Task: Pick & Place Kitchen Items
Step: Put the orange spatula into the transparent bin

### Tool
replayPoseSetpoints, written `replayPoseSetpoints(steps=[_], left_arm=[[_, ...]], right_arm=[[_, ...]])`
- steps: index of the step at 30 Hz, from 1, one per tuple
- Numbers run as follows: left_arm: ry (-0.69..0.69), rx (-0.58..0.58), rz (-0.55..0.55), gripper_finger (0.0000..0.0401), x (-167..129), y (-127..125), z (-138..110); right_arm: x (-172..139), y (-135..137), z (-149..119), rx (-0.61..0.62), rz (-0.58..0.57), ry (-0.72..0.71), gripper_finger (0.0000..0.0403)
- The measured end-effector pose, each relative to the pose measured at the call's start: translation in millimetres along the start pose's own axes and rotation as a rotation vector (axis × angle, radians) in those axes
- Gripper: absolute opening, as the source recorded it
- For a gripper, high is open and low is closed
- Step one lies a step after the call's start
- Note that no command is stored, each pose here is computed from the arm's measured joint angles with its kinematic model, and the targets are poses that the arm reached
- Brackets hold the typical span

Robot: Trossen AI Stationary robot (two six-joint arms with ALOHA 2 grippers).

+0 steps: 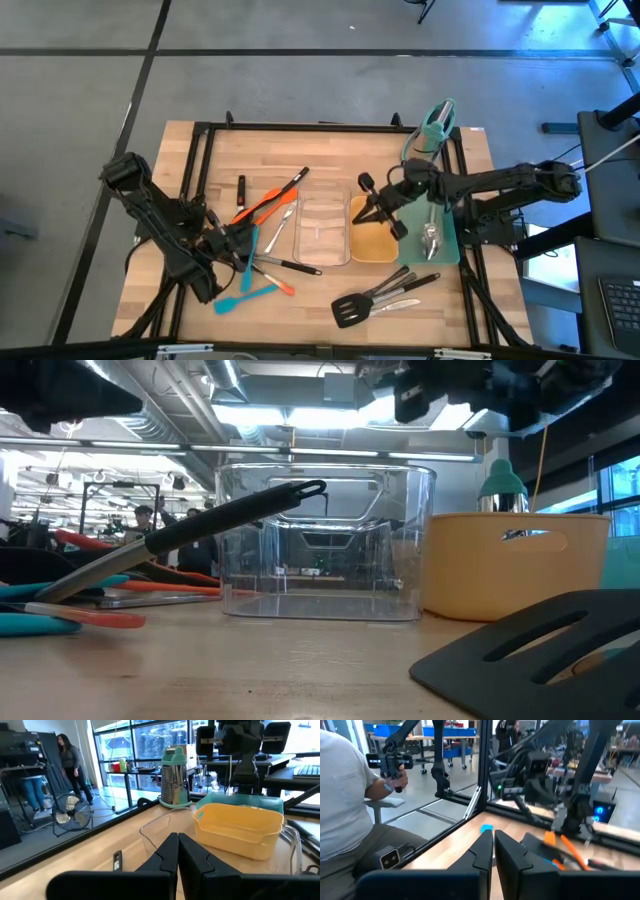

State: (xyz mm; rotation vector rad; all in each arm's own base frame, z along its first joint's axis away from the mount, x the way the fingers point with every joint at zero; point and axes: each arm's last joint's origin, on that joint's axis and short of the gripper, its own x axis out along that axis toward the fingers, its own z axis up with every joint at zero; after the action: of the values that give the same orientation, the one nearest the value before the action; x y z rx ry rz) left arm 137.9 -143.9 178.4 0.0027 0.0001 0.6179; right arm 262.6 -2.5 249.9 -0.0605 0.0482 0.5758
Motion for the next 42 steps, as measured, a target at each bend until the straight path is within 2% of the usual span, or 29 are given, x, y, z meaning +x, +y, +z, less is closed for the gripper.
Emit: replayPoseSetpoints(steps=[6, 11, 19, 25, 31, 38, 40, 42], left_arm=[[0.0, 0.03, 0.019, 0.0002, 4, 7, -6], [0.003, 0.042, 0.063, 0.0001, 10, 37, -12], [0.0, 0.006, 0.036, 0.0001, 4, 79, 14], [0.0, -0.014, -0.024, 0.0001, -2, 97, 30], [0.005, -0.091, -0.127, 0.0001, -14, 82, 30], [0.023, -0.181, -0.127, 0.0001, -20, 36, 34], [0.031, -0.169, -0.119, 0.0002, -18, 21, 38], [0.039, -0.106, -0.113, 0.0001, -14, 9, 43]], right_arm=[[-5, -15, 15, -0.079, 0.003, -0.017, 0.0021], [-8, -25, 27, -0.108, -0.024, 0.011, 0.0021], [-8, -28, 32, -0.112, -0.024, 0.048, 0.0021], [-8, -28, 31, -0.104, -0.022, 0.057, 0.0021], [-8, -28, 31, -0.104, -0.022, 0.057, 0.0021], [-6, -26, 29, -0.087, -0.014, 0.07, 0.0021], [-6, -25, 29, -0.083, -0.011, 0.074, 0.0021], [-6, -25, 28, -0.081, -0.009, 0.076, 0.0021]])
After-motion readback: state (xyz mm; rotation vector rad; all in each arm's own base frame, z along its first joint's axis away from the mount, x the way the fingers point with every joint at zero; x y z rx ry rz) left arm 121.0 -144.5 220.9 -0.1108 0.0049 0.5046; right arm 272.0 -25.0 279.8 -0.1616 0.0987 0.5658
